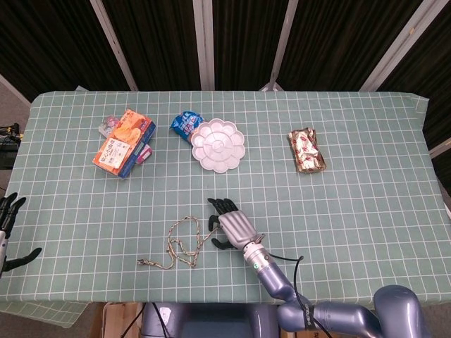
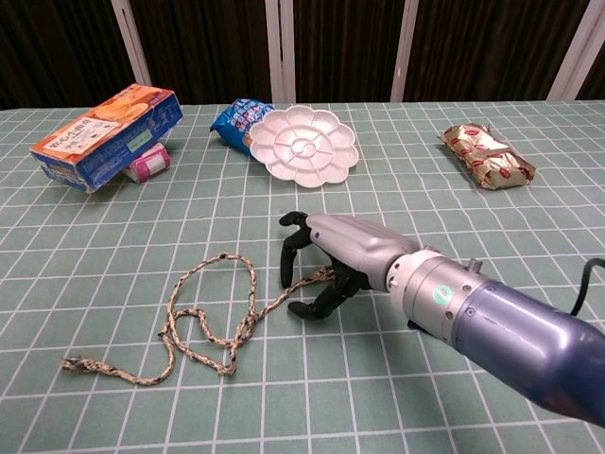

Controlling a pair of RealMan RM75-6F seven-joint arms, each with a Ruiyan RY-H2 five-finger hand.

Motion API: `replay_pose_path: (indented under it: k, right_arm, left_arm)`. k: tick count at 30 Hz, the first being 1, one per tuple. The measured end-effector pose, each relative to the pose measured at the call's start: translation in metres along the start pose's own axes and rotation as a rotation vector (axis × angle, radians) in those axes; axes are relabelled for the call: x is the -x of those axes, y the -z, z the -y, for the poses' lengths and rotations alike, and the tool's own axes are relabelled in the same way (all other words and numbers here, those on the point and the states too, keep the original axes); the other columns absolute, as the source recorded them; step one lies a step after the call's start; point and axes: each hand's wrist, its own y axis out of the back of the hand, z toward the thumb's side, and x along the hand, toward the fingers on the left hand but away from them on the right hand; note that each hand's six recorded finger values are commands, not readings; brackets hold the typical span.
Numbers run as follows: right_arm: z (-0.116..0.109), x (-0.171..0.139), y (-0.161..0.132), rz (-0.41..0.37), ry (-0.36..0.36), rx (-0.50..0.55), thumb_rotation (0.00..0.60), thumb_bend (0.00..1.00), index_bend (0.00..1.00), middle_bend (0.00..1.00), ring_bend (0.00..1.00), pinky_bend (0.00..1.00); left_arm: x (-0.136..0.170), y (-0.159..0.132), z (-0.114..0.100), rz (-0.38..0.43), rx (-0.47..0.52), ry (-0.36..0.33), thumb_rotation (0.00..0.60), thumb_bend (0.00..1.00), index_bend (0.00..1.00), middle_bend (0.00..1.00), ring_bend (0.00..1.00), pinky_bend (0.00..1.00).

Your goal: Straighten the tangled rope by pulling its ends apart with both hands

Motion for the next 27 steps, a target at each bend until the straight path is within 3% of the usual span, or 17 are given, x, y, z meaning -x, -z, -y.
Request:
replay_pose_path:
  k: [27]
  right_arm:
    - [0.0046, -0.0008, 0.0003, 0.020, 0.002, 0.004, 0.600, 0.43, 0.63, 0.12, 0.00, 0.00]
  left_arm:
    - [-0.0003, -0.0020, -0.0007, 0.006, 0.011, 0.002, 0.600, 0.01, 0.02, 0.00, 0.00, 0.00]
